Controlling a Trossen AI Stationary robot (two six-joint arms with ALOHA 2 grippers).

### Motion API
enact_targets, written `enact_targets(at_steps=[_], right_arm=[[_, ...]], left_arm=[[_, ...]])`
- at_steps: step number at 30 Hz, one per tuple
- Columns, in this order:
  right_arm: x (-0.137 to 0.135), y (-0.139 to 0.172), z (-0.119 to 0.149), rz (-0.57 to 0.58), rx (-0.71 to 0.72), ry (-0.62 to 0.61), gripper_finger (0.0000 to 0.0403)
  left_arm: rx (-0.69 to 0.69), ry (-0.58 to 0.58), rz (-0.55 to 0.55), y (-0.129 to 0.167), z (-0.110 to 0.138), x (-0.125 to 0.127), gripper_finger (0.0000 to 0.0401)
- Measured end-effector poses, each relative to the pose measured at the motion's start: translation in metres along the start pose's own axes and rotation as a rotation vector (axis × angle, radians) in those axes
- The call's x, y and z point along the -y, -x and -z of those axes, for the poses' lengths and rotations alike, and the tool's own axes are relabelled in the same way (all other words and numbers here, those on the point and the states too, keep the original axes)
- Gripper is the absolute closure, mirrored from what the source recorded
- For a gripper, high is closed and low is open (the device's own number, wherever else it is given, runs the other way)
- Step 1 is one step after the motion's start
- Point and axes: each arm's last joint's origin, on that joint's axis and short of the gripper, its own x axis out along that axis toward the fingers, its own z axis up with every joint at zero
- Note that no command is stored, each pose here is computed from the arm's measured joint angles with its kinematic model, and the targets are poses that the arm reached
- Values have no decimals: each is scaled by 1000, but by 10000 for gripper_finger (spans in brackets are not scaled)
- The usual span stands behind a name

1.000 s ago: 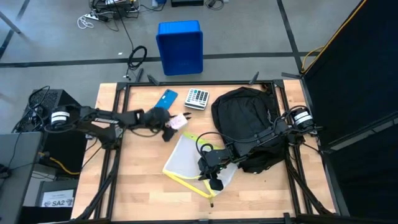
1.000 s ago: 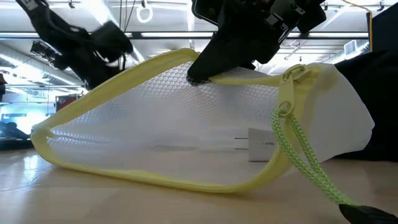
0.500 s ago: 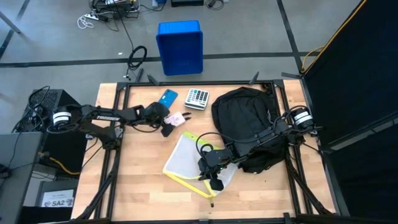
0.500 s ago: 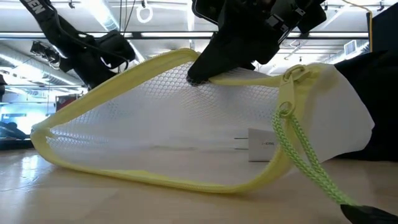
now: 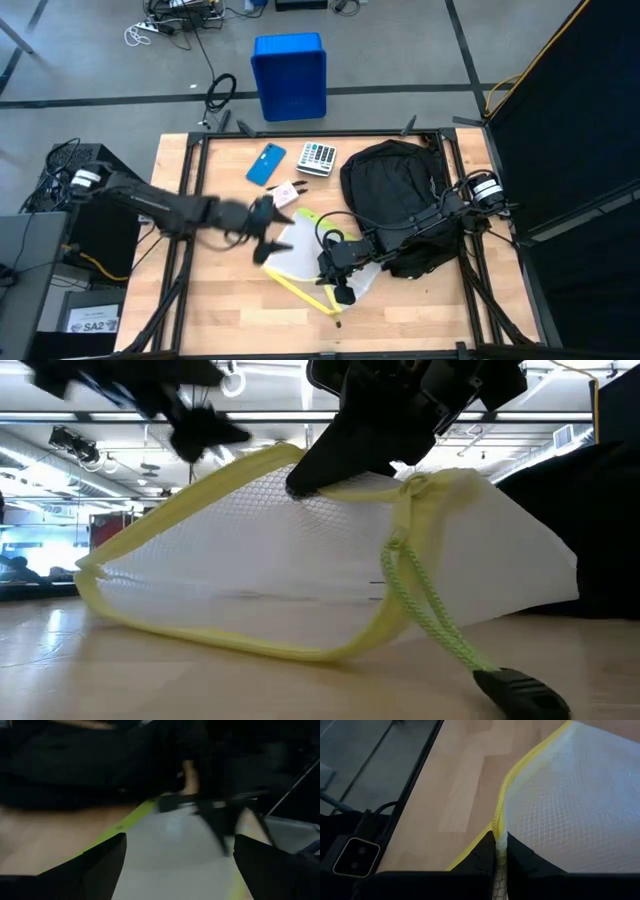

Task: Unpack backpack
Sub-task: Remove the white charger adapter from the white zip bag

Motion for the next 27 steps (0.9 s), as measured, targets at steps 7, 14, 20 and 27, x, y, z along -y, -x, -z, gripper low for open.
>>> enact_targets(at_steps=[7,14,20,27], right_arm=[[-2,0,-8,34,102,52,403],[-8,0,-9,12,125,64,403],[-11,0,-8,6,121,68,403],[-10,0,-9,29,135,54,403]], left_arm=[[62,-9,-110,-11,48,67,73],[-2,34,-139,-50,101,77,73],[-49,-7,-162,-82,115,86,73],[-66,-187,-191,-113,96,98,76]])
